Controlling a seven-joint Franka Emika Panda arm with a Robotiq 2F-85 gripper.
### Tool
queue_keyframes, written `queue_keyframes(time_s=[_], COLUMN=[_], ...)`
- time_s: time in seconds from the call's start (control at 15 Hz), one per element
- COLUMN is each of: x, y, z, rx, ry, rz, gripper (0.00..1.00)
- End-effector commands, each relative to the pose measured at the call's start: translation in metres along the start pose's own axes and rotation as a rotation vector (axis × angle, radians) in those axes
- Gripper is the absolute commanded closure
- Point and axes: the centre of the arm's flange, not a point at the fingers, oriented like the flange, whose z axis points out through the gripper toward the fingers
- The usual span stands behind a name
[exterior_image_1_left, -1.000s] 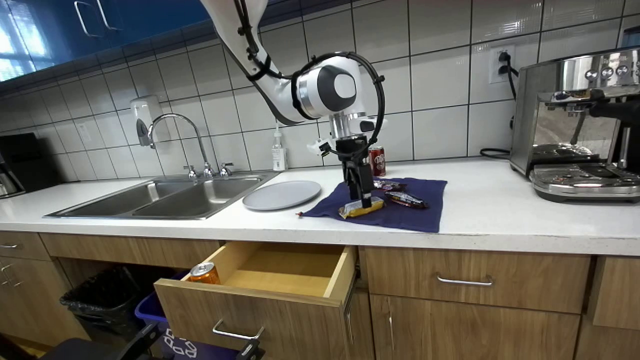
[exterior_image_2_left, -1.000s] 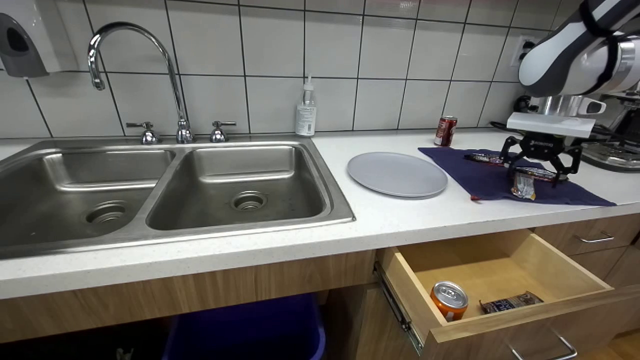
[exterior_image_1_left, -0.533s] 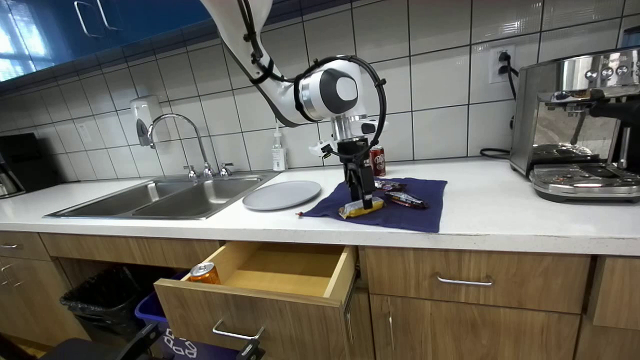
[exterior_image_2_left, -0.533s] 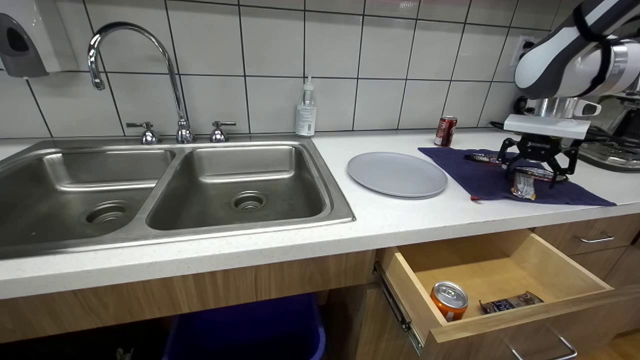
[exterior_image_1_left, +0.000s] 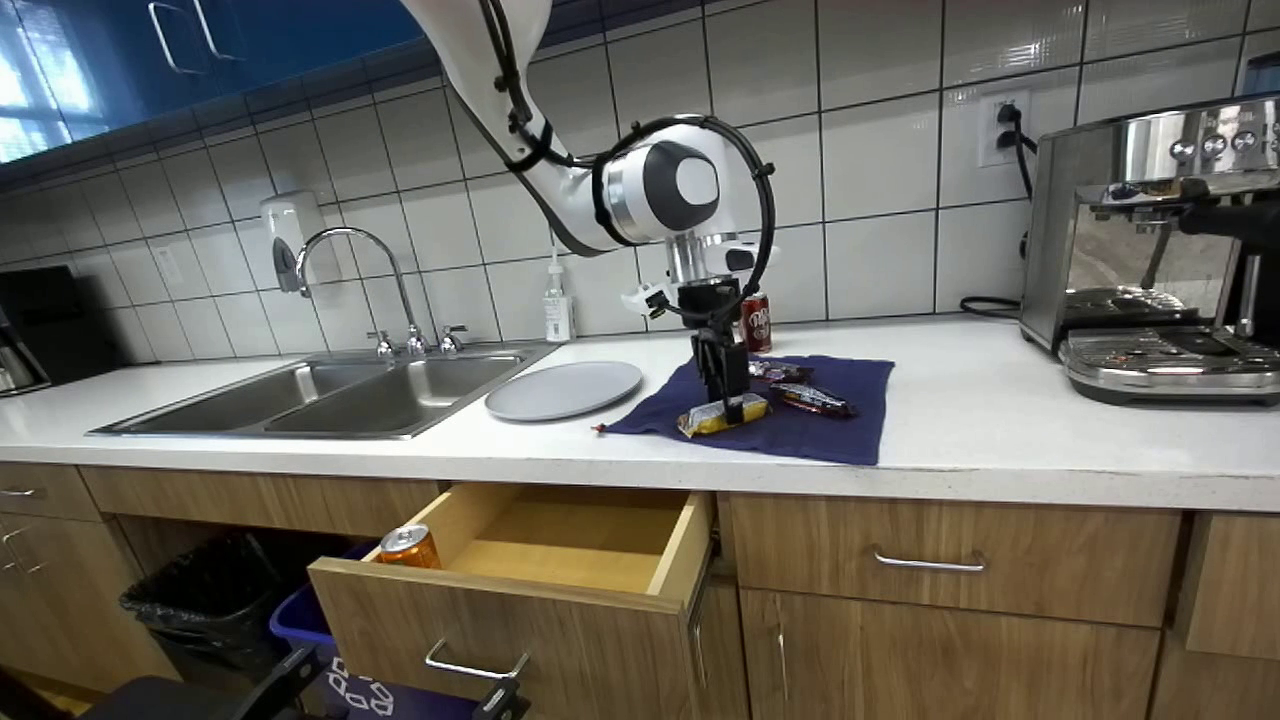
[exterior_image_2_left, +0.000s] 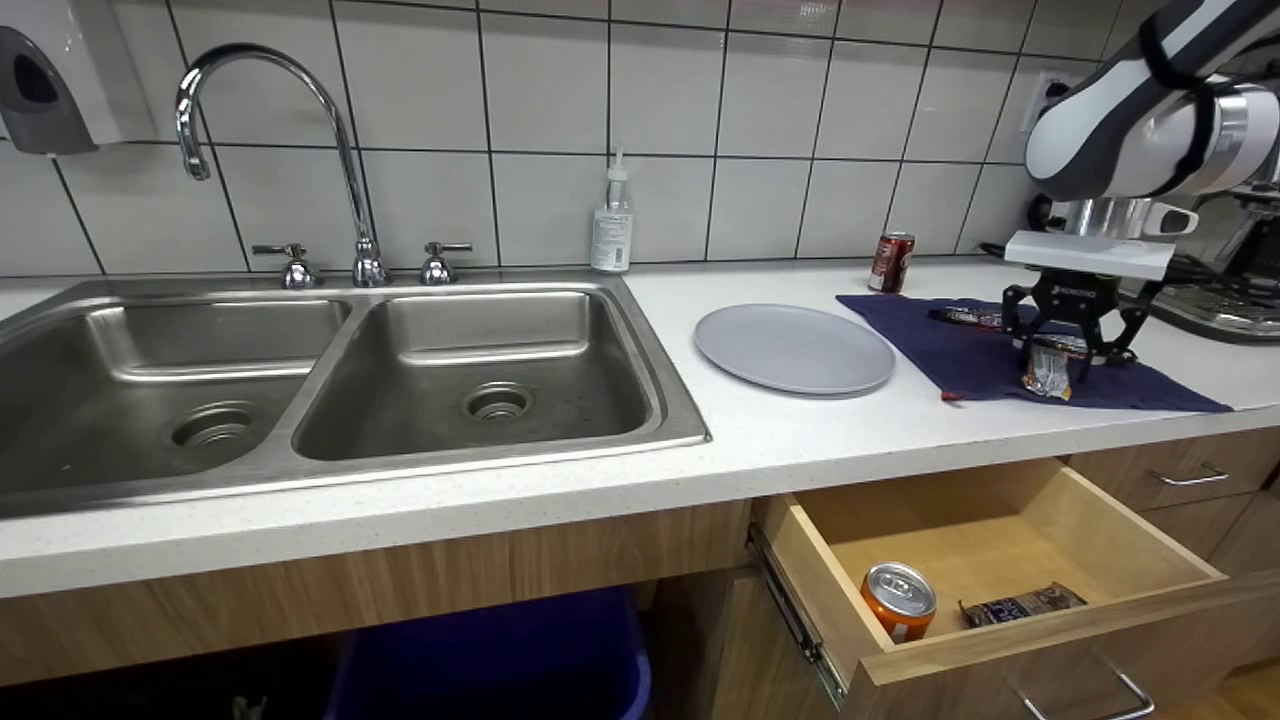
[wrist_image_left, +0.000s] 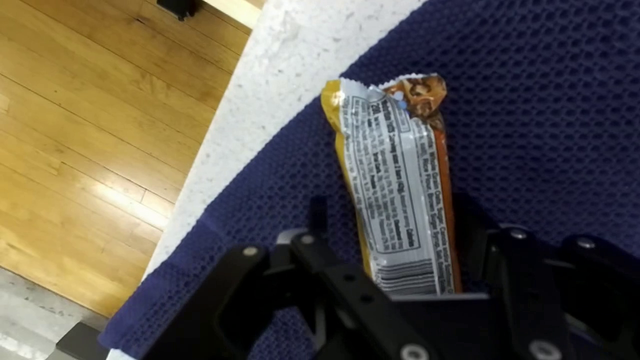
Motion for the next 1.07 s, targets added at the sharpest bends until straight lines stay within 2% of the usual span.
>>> queue_keyframes(time_s=[0.0, 0.13, 0.2, 1.0], x=[0.010, 0.011, 0.011, -0.020], y=[-0.002, -0.001, -0.001, 0.011], z=[-0.004, -0.004, -0.005, -0.028], rx=[-0.004, -0.004, -0.004, 0.030], ry=[-0.022, -0.022, -0.022, 0.000], rz=[-0.006, -0.004, -0.004, -0.025], gripper=[0.66, 0.82, 0.84, 0.84])
